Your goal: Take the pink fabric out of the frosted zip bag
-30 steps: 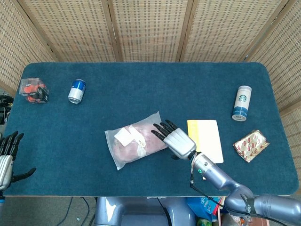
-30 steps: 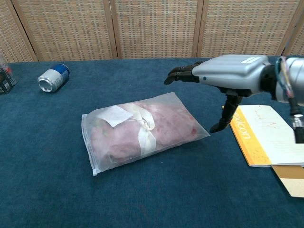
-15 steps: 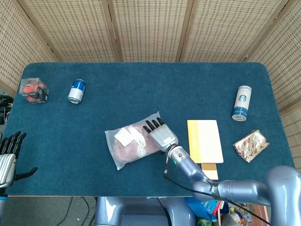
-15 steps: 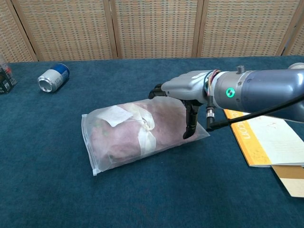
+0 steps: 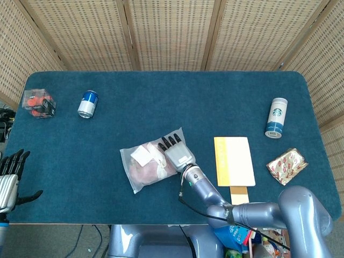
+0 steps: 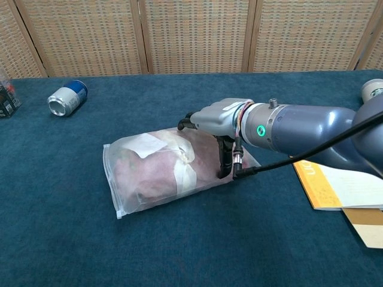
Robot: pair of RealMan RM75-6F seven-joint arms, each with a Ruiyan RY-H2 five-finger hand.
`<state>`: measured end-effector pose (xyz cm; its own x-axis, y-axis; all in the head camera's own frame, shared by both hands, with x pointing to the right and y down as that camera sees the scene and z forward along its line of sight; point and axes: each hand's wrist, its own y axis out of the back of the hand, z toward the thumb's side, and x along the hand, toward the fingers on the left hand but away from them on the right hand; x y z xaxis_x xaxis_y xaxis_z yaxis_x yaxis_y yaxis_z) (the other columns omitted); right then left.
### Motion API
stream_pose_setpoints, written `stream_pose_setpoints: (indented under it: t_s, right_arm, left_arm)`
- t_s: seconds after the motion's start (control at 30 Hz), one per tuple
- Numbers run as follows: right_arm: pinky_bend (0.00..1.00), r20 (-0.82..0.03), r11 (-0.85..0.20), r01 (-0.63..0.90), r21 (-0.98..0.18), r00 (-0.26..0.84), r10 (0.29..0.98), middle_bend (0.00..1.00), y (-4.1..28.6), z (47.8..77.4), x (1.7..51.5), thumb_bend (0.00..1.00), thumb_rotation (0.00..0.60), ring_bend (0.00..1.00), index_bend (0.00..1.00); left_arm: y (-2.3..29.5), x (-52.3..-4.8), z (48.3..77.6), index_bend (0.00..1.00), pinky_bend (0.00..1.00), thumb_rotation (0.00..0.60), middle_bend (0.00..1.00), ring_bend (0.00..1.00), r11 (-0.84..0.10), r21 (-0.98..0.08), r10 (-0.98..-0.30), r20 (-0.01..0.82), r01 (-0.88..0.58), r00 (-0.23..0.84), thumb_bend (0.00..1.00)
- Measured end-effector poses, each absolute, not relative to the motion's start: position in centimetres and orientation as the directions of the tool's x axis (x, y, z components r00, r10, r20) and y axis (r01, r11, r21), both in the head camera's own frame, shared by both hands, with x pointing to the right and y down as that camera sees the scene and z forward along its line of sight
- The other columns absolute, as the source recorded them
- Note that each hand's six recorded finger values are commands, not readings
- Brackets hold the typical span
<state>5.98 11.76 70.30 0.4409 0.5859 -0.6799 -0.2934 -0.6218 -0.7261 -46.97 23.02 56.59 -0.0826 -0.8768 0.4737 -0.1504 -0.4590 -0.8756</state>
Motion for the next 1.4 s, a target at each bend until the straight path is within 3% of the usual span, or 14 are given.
stream_pose_setpoints:
  t_s: [0.2,0.3,0.37,0.5,0.63,0.73,0.83,1.2,1.4]
  right_arm:
    - [0.01,-0.647,-0.622,-0.235,-0.747,0.475,0.597,0.01,11.6,70.6,5.4,0.00,0.600,0.00,0.00]
    - [0.02,-0.630,-0.619,-0.214,-0.756,0.495,0.599,0.07,11.5,70.8,5.1,0.00,0.600,0.00,0.01]
    - [0.03,-0.631,-0.621,-0.216,-0.754,0.502,0.592,0.15,11.6,71.2,5.0,0.03,0.600,0.01,0.06]
    - [0.11,-0.633,-0.619,-0.224,-0.753,0.506,0.586,0.30,11.7,71.5,5.0,0.21,0.600,0.13,0.26]
    - [0.30,-0.642,-0.620,-0.239,-0.747,0.502,0.580,0.46,11.8,72.0,5.0,0.44,0.600,0.32,0.49]
    - [0.42,-0.645,-0.620,-0.246,-0.745,0.502,0.576,0.55,11.9,72.1,4.9,0.62,0.600,0.41,0.60]
    - [0.48,-0.628,-0.620,-0.217,-0.754,0.513,0.585,0.59,11.9,71.7,4.8,0.71,0.600,0.48,0.64]
    - [0.52,-0.495,-0.616,0.006,-0.788,0.589,0.639,0.63,11.1,67.0,6.8,0.74,0.600,0.51,0.68]
    - [0.62,-0.420,-0.611,0.190,-0.769,0.569,0.707,0.64,9.3,64.8,7.9,0.74,0.600,0.53,0.68]
  left_arm:
    - [23.0,-47.0,56.8,0.00,0.00,0.600,0.00,0.00,-0.465,-0.873,-0.874,0.479,-0.149,-0.081,0.13]
    - [23.0,-46.9,56.8,0.00,0.00,0.600,0.00,0.00,-0.463,-0.873,-0.875,0.478,-0.149,-0.081,0.13]
    - [22.9,-46.9,56.7,0.00,0.00,0.600,0.00,0.00,-0.462,-0.874,-0.875,0.476,-0.150,-0.083,0.13]
    - [22.9,-47.0,56.6,0.00,0.00,0.600,0.00,0.00,-0.456,-0.877,-0.877,0.472,-0.153,-0.087,0.13]
    - [23.0,-47.1,56.5,0.00,0.00,0.600,0.00,0.00,-0.455,-0.877,-0.877,0.472,-0.157,-0.089,0.13]
    - [23.0,-47.2,56.6,0.00,0.00,0.600,0.00,0.00,-0.457,-0.876,-0.876,0.473,-0.157,-0.089,0.13]
    - [22.9,-47.2,56.7,0.00,0.00,0.600,0.00,0.00,-0.460,-0.874,-0.874,0.477,-0.158,-0.090,0.13]
    - [22.2,-46.9,57.2,0.00,0.00,0.600,0.00,0.00,-0.464,-0.870,-0.873,0.481,-0.164,-0.081,0.13]
    - [19.1,-45.6,56.6,0.00,0.00,0.600,0.00,0.00,-0.407,-0.900,-0.910,0.414,-0.156,-0.017,0.13]
